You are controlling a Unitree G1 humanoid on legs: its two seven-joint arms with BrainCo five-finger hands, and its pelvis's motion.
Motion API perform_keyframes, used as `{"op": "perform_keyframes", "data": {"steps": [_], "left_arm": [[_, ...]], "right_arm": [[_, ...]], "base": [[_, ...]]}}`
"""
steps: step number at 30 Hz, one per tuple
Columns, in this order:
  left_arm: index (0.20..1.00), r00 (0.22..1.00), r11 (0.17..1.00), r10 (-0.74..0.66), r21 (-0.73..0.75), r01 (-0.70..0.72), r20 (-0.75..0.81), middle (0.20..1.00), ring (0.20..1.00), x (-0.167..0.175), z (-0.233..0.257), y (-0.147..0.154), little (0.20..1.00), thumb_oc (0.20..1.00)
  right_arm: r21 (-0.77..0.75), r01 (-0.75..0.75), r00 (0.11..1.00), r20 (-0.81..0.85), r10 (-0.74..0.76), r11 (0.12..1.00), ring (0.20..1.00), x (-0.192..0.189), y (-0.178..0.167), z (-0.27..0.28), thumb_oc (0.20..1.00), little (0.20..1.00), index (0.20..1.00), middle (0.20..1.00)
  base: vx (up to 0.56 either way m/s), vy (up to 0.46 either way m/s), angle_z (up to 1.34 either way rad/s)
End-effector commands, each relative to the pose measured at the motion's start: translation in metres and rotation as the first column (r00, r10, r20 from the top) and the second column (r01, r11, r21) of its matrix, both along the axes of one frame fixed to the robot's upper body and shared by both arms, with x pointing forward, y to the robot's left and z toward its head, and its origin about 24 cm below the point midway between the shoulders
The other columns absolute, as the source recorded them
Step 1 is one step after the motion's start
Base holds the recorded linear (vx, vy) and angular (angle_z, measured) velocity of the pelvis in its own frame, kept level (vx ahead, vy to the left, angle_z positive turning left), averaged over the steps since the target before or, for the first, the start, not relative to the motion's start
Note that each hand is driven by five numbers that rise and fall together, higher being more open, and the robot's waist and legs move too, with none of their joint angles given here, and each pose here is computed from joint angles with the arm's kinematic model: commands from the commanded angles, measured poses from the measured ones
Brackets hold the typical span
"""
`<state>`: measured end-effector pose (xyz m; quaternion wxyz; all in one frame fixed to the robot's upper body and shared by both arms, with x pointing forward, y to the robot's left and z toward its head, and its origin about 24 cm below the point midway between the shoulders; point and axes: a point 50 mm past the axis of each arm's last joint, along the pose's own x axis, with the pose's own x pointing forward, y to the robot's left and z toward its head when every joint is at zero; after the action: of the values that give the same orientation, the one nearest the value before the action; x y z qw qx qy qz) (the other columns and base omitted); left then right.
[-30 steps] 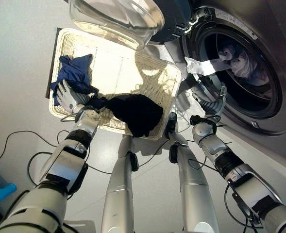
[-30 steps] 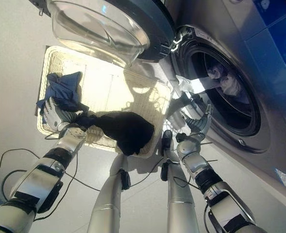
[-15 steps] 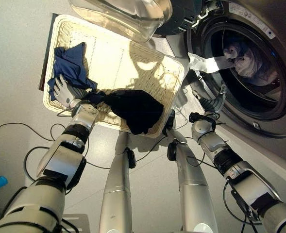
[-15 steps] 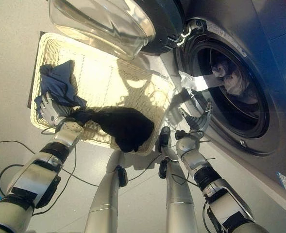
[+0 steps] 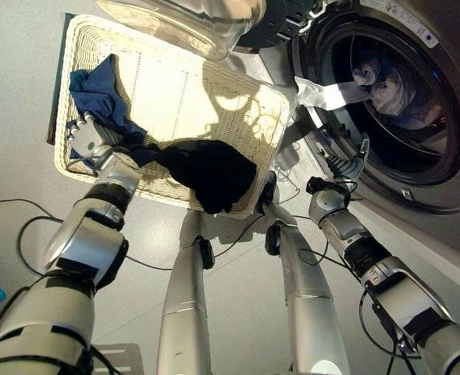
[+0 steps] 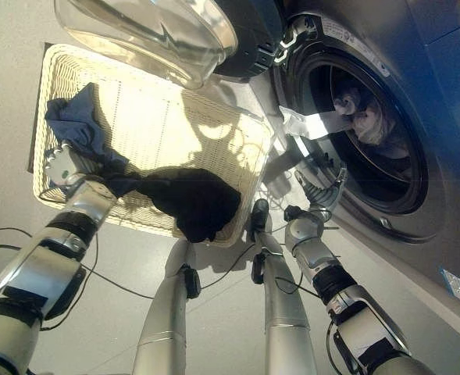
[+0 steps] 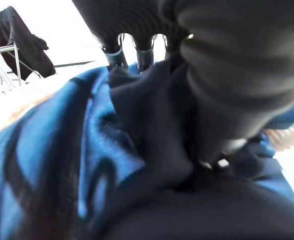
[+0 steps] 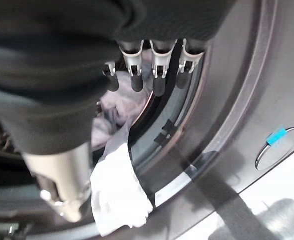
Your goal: Put the clothes into the washing machine.
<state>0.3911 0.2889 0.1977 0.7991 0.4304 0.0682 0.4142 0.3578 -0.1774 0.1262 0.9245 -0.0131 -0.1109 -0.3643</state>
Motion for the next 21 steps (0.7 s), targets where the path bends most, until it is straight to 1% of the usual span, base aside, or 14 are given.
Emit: {"op": "perform_keyframes", "data": {"steps": [1,11,12,13,17,20,21], "left_arm": [[0.2,0.984,0.994,-0.066,-0.094,0.051,-0.166,0.2,0.2,0.0,-0.041,-0.009,0.2,0.2],[0.2,0.984,0.994,-0.067,-0.093,0.052,-0.166,0.2,0.2,0.0,-0.041,-0.009,0.2,0.2],[0.2,0.988,0.996,-0.052,-0.075,0.042,-0.143,0.2,0.2,-0.002,-0.043,-0.005,0.2,0.2],[0.2,0.994,0.998,-0.04,-0.047,0.035,-0.101,0.2,0.2,-0.003,-0.041,-0.004,0.2,0.2],[0.2,0.999,0.999,-0.047,0.003,0.047,0.013,0.2,0.2,-0.002,-0.03,-0.005,0.2,0.2],[0.2,0.993,0.996,-0.085,0.04,0.082,0.088,0.2,0.2,-0.001,-0.024,-0.01,0.2,0.2],[0.2,0.981,0.991,-0.121,0.067,0.112,0.149,0.2,0.2,0.0,-0.018,-0.015,0.2,0.2]], "right_arm": [[0.113,0.042,0.997,0.052,-0.048,0.993,1.0,-0.005,-0.005,0.0,1.0,1.0,1.0,1.0],[0.116,0.043,0.997,0.053,-0.05,0.992,1.0,-0.005,-0.005,0.0,1.0,1.0,1.0,1.0],[0.186,0.082,0.991,0.086,-0.099,0.979,1.0,-0.009,-0.01,0.0,1.0,1.0,1.0,1.0],[0.197,0.098,0.988,0.095,-0.119,0.975,1.0,-0.01,-0.013,0.001,1.0,1.0,1.0,1.0],[0.214,0.098,0.988,0.096,-0.121,0.972,1.0,-0.011,-0.015,-0.001,1.0,1.0,1.0,1.0],[0.225,0.097,0.988,0.098,-0.122,0.97,1.0,-0.013,-0.016,-0.003,1.0,1.0,1.0,1.0],[0.228,0.094,0.988,0.099,-0.119,0.969,1.0,-0.014,-0.015,-0.004,1.0,1.0,1.0,1.0]], "base": [[0.0,0.0,0.0],[0.0,0.0,0.01],[0.0,0.0,0.0],[0.0,0.0,0.0],[0.0,0.0,0.0],[0.0,0.0,0.0],[0.0,0.0,0.0]]}}
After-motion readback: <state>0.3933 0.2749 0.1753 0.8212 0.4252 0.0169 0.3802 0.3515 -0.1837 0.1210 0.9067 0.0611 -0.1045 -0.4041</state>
